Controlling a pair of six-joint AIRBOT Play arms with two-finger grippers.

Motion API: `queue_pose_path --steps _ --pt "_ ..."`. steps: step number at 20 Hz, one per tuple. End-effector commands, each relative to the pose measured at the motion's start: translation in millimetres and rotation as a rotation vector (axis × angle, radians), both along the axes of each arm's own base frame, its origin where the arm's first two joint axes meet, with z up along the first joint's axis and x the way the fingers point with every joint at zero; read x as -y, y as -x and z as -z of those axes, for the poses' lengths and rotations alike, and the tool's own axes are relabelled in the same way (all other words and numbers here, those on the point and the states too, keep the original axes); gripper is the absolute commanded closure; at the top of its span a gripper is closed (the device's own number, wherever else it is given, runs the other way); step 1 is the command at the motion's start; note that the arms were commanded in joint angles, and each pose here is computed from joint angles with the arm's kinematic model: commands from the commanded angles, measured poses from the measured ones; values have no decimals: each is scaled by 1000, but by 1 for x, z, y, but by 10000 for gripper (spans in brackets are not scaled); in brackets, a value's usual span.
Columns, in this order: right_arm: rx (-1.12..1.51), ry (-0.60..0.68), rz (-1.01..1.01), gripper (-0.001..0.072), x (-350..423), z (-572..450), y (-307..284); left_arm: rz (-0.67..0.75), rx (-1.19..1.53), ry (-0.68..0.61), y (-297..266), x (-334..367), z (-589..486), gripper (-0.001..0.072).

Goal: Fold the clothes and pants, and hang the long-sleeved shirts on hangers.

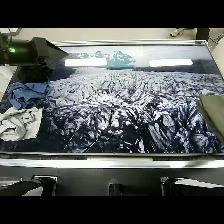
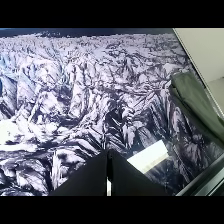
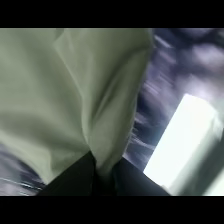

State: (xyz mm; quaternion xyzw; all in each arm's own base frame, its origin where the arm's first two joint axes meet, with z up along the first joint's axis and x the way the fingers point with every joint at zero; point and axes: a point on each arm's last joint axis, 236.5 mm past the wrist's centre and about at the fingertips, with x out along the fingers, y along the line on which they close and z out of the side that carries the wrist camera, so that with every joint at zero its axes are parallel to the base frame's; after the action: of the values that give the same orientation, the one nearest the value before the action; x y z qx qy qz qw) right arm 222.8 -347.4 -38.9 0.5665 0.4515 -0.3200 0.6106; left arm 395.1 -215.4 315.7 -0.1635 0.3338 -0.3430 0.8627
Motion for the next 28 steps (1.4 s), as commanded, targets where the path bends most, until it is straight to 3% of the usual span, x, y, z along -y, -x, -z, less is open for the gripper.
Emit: queue_pose_path --steps 1,12,13,15,16,18,20,22,24,26,28 --pt "-196 -55 -2 672 -22 25 50 5 -6 -1 0 2 3 687" --pt "-329 3 -24 665 -16 40 84 5 -7 -1 0 2 3 686" --pt "-314 -8 -16 539 -19 39 80 5 -7 -1 0 2 3 687" --pt "-240 -11 -64 87 -23 28 65 4 -5 -1 -1 2 2 686" --pt "-190 14 -96 53 -20 11 54 2 -3 1 -1 2 2 686" --pt "-63 108 -17 53 7 -49 22 3 -2 2 -1 2 1 687" --pt "256 312 12 59 40 -158 -52 -13 26 12 -7 1 -4 688" --pt "455 616 -104 60 41 -272 -116 -85 109 24 -29 -5 -16 689" --pt "511 818 -300 60 -8 -333 -171 -164 176 -81 -54 -21 -5 690" --pt "453 804 -478 60 -80 -318 -211 -269 121 -294 -74 -54 39 690" --pt "275 625 -667 54 -158 -245 -223 -392 -59 -511 -79 -101 100 687"
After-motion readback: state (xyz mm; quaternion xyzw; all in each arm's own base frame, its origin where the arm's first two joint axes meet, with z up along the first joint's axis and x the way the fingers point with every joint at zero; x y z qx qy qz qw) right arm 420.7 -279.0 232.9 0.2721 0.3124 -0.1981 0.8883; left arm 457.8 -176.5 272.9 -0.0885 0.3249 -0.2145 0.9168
